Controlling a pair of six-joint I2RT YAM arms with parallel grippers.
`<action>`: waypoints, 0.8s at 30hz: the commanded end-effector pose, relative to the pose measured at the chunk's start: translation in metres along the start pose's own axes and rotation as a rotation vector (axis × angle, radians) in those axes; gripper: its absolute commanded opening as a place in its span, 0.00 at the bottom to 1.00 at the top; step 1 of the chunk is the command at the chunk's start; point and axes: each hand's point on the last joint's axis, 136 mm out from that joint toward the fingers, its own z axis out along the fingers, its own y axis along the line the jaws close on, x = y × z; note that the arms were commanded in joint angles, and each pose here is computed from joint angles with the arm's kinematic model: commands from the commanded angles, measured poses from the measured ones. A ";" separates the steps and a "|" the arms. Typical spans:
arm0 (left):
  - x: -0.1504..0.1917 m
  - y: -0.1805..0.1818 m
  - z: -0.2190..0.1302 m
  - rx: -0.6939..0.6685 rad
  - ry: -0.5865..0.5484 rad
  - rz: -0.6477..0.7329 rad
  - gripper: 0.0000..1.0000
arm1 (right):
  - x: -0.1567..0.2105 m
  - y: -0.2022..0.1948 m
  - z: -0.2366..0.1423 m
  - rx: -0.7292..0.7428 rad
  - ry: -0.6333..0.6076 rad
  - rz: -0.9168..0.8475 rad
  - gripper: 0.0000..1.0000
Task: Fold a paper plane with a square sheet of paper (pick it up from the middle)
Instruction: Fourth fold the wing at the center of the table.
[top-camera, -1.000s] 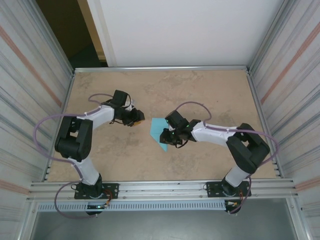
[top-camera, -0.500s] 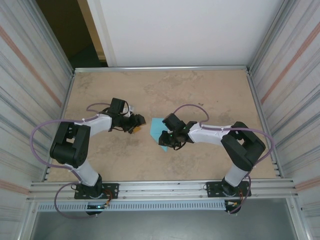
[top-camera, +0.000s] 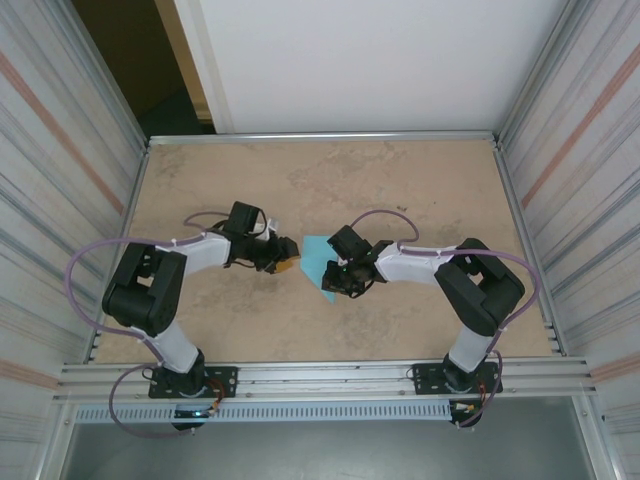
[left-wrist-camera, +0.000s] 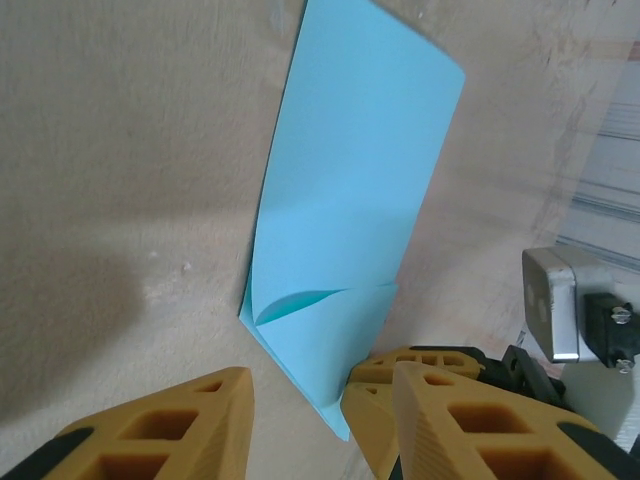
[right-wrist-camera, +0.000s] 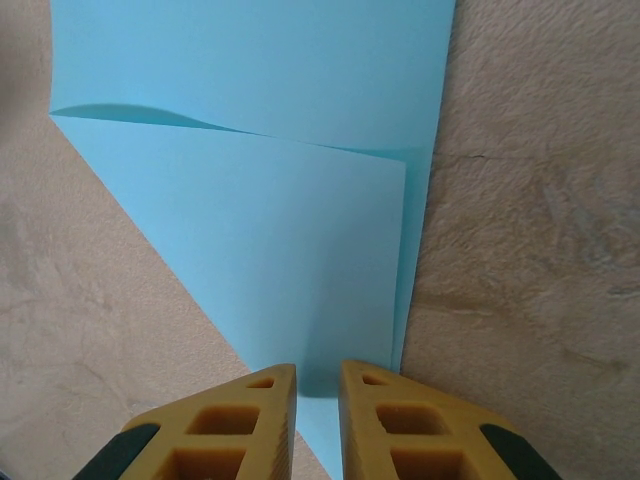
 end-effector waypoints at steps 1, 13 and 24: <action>0.008 0.002 0.006 0.011 0.038 -0.018 0.42 | 0.008 -0.017 0.006 0.055 0.035 0.001 0.18; 0.011 0.004 0.027 -0.022 0.086 -0.035 0.34 | 0.008 -0.020 0.006 0.062 0.039 0.005 0.18; 0.012 -0.005 0.032 0.015 0.122 -0.014 0.27 | 0.009 -0.022 0.006 0.063 0.043 0.004 0.17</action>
